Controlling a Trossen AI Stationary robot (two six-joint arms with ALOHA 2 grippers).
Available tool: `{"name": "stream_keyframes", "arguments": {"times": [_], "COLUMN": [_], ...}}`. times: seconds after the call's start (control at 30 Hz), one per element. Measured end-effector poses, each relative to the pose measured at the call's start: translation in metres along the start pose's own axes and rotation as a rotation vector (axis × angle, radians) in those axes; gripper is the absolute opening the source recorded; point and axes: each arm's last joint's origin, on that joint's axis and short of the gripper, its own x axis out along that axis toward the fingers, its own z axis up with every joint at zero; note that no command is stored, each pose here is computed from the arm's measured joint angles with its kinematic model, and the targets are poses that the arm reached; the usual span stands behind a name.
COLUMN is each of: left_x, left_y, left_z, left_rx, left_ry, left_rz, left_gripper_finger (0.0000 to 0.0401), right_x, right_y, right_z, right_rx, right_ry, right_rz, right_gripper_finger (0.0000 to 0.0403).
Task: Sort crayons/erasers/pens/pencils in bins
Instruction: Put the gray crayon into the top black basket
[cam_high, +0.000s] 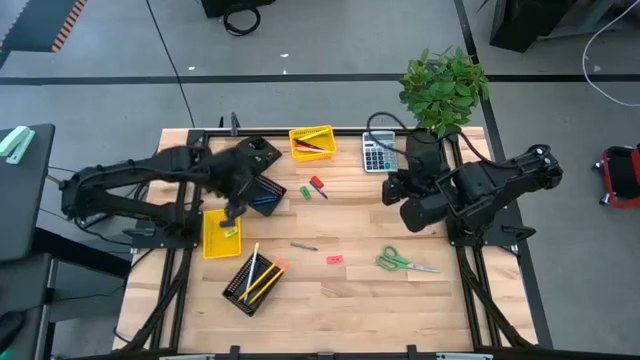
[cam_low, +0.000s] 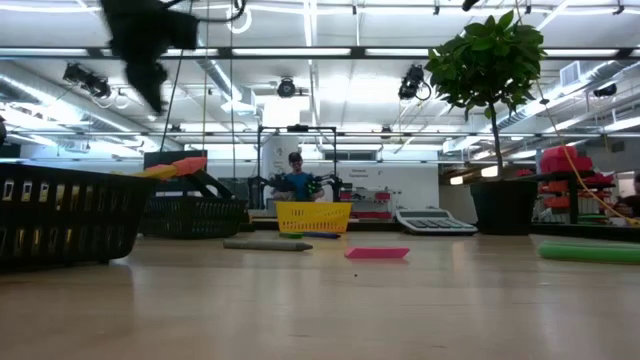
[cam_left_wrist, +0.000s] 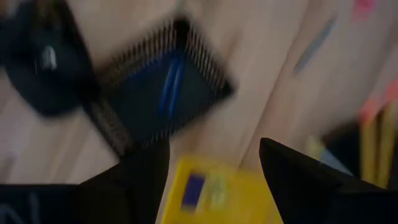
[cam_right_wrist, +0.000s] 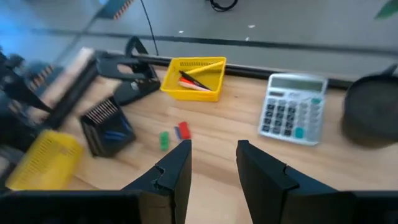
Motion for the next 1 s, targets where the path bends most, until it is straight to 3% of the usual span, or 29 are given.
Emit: {"name": "stream_keyframes", "arguments": {"times": [0.1, 0.17, 0.37, 0.6, 0.8, 1.0], "left_x": [-0.012, -0.018, -0.024, -0.033, -0.045, -0.056], "left_y": [0.002, 0.004, 0.007, 0.007, 0.006, 0.001], "left_z": [0.022, 0.032, 0.051, 0.046, 0.042, 0.032], "left_rx": [-0.049, -0.075, -0.14, -0.193, -0.307, -0.419], "left_ry": [-0.159, -0.238, -0.378, -0.349, -0.347, -0.348], "left_rz": [-0.077, -0.115, -0.142, -0.151, -0.176, -0.226], "left_gripper_finger": [0.0248, 0.0243, 0.023, 0.0217, 0.0203, 0.0184], "right_x": [0.005, 0.013, 0.054, 0.113, 0.159, 0.18], "right_y": [0.009, 0.02, 0.053, 0.072, 0.088, 0.098], "right_z": [0.001, -0.001, -0.012, -0.029, -0.048, -0.058], "right_rx": [0.139, 0.16, -0.04, -0.208, -0.401, -0.568], "right_ry": [-0.009, 0.003, 0.18, 0.249, 0.512, 0.584], "right_rz": [0.027, 0.05, 0.085, -0.023, 0.111, 0.251], "right_gripper_finger": [0.0133, 0.0133, 0.0133, 0.0134, 0.0134, 0.0134]}}
